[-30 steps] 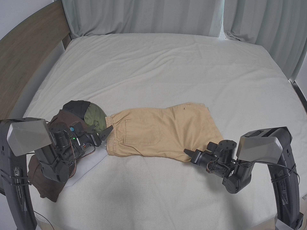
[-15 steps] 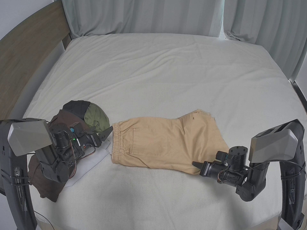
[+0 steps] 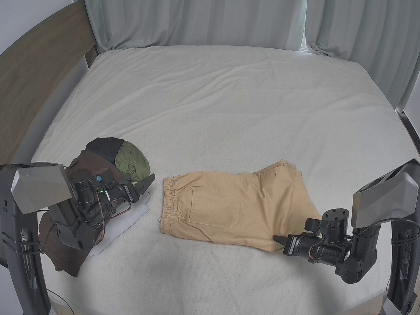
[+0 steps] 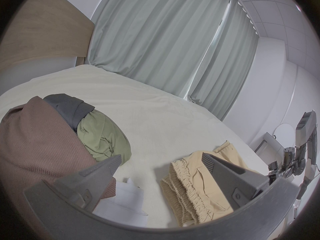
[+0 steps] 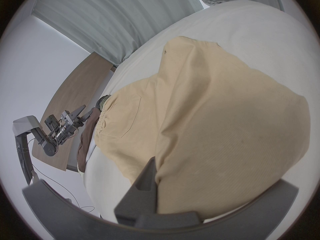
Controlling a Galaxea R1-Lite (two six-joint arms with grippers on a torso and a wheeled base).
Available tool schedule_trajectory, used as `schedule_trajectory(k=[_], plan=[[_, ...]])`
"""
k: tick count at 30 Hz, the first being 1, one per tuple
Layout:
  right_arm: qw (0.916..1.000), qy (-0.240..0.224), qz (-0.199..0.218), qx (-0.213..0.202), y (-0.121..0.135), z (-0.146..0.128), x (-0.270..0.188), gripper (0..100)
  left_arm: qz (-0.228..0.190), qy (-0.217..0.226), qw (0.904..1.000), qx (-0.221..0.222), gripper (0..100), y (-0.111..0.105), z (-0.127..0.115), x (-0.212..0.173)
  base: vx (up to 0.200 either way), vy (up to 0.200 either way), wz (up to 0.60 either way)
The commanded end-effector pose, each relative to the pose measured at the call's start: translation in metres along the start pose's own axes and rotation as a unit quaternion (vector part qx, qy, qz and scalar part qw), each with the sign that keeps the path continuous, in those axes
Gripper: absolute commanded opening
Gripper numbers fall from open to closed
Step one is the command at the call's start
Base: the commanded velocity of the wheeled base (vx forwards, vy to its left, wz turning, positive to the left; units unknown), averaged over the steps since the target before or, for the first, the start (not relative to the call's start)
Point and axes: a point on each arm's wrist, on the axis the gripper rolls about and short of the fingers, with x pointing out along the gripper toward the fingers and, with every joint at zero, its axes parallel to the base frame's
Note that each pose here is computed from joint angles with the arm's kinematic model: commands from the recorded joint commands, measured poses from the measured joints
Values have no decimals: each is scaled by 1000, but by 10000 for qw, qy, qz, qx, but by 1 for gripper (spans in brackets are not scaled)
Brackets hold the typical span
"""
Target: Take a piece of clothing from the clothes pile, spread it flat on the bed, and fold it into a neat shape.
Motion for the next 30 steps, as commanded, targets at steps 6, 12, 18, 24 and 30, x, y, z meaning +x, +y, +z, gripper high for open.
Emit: schedule_trajectory(k=[6, 12, 18, 24, 30], plan=[[10000, 69, -30, 15, -1, -3, -1, 0, -153, 152, 9995, -235, 100, -3, -8, 2, 0, 0, 0], [9999, 125, 30, -27, 3, -6, -1, 100, -396, 222, 9986, -253, 100, -5, -8, 0, 0, 0, 0], [9981, 608, 65, -123, 13, -27, -11, 100, -680, 344, 9967, -274, 100, -2, -9, -3, 0, 0, 0], [9923, 1198, 132, -294, 24, -51, -29, 100, -764, 329, 9962, -263, 100, 0, -7, -2, 0, 0, 0], [9840, 1596, 492, -629, 40, -65, -40, 100, -1000, 393, 9939, -252, 100, 1, -7, -3, 0, 0, 0]])
